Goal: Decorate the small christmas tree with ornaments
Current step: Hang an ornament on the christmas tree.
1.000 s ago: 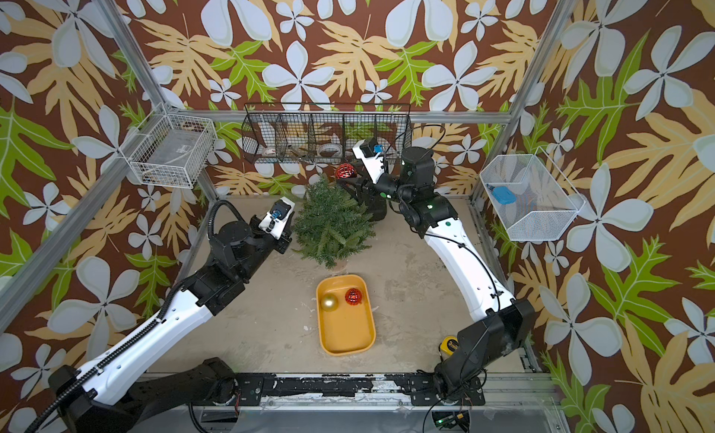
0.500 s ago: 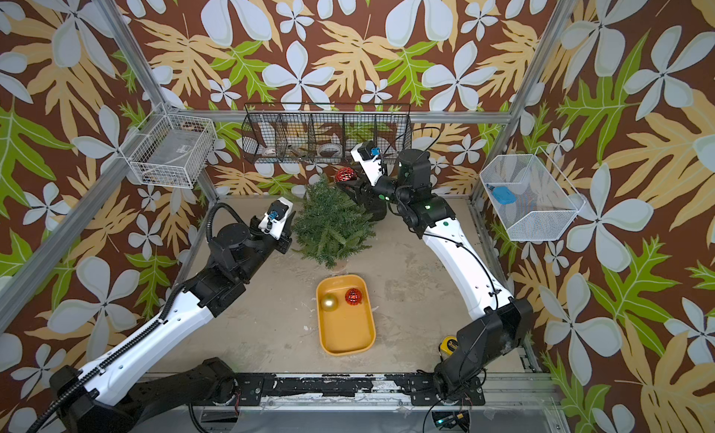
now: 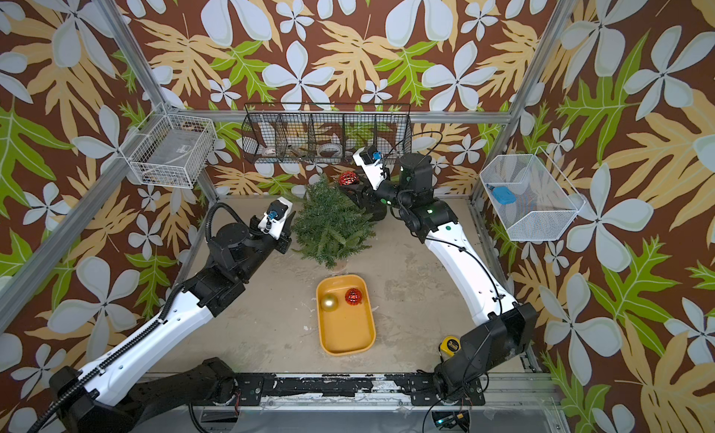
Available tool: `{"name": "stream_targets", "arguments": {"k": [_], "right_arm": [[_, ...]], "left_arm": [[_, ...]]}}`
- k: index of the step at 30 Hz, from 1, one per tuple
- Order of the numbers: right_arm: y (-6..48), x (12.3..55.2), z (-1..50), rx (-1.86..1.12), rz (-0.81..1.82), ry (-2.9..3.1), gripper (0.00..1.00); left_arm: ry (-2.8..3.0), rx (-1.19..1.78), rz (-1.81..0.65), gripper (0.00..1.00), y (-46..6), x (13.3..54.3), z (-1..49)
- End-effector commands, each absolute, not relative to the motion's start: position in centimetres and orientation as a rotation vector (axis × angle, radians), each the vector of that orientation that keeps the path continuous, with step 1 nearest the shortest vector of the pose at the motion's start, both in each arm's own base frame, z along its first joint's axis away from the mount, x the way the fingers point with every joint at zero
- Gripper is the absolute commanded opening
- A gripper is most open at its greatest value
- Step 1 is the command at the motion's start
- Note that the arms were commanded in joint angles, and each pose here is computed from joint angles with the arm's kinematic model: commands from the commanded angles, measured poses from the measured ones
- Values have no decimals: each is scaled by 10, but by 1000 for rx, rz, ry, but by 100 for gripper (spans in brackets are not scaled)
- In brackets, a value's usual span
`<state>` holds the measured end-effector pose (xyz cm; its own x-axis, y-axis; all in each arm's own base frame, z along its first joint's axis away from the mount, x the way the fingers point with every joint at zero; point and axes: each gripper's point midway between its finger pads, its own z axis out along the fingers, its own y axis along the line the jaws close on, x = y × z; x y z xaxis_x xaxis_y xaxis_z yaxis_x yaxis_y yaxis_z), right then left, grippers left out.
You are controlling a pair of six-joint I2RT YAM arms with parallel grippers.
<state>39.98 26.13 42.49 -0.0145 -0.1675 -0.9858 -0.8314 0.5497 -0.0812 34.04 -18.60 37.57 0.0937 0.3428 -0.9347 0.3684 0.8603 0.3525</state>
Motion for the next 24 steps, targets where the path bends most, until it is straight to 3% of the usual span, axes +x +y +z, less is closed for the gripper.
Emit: {"name": "stream_targets", "arguments": {"k": [1,24], "right_arm": [[260,399,428,-889,640,1509,46],[258,390,429,-890,656,1494,46]], "left_arm": [[1482,567,-36,19,-185,341,384],[1493,579,-39,20,-186,341,381]]}}
